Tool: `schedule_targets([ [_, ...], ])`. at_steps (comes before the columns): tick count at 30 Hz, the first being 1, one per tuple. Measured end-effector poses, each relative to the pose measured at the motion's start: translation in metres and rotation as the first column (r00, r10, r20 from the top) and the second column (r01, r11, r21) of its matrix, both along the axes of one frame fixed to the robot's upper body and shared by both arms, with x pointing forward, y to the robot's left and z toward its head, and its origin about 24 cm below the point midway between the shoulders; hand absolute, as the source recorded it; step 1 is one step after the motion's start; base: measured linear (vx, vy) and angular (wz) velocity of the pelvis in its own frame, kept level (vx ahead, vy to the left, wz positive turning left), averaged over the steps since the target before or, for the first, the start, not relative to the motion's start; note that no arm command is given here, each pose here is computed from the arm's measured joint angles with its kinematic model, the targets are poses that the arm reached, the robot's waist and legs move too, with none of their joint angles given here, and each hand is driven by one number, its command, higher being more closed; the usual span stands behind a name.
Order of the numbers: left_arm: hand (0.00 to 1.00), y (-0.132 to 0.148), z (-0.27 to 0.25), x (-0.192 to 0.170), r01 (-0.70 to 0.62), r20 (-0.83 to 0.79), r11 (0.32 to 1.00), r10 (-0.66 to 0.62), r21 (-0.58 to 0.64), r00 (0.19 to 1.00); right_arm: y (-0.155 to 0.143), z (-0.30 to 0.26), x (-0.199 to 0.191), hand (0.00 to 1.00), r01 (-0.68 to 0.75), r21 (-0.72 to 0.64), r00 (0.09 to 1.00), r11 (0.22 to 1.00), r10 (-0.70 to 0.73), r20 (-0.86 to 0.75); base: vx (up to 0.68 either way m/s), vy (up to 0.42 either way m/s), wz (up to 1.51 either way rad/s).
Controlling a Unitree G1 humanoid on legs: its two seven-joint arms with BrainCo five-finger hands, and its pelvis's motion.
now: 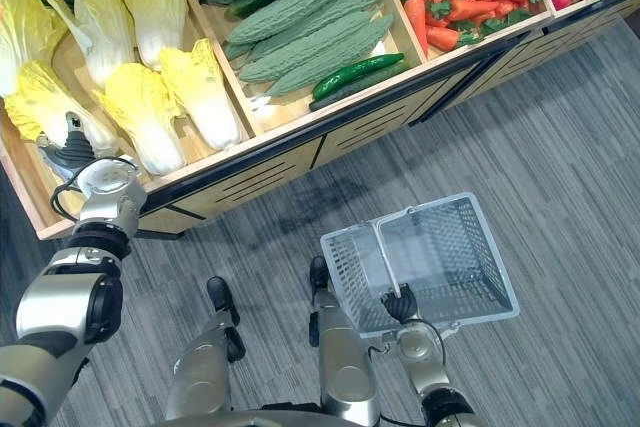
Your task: Pick vegetable in the basket
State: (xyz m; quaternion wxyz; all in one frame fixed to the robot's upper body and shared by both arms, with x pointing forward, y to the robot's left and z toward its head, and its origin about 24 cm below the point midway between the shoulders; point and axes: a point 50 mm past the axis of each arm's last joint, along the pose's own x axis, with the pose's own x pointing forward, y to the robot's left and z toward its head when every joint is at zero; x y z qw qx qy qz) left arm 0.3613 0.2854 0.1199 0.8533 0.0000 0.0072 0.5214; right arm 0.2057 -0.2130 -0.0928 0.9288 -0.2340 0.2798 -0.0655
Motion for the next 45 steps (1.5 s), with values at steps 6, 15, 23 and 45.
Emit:
schedule_targets([
  [6, 1.00, -0.004, -0.011, -0.012, 0.042, 0.006, 0.996, -0.043, 0.078, 0.999, -0.004, -0.003, -0.004, 1.00, 0.034, 0.006, 0.999, 0.999, -0.034, -0.011, 0.01, -0.002, 0.09],
  [15, 1.00, -0.015, -0.046, -0.052, 0.190, -0.130, 0.937, -0.158, 0.295, 0.979, -0.029, -0.012, -0.028, 1.00, 0.168, 0.023, 0.984, 0.986, -0.166, -0.070, 0.05, 0.021, 0.17],
  [23, 1.00, -0.013, -0.044, -0.075, 0.218, -0.135, 0.888, -0.177, 0.406, 0.975, -0.053, -0.017, -0.056, 1.00, 0.189, -0.027, 0.972, 0.982, -0.191, -0.140, 0.05, 0.009, 0.13],
  [45, 1.00, -0.060, 0.018, -0.069, 0.665, -0.315, 0.305, -0.698, 0.682, 0.643, -0.125, 0.079, 0.018, 1.00, -0.212, -0.347, 0.977, 0.914, 0.196, -0.080, 0.02, -0.003, -0.16],
])
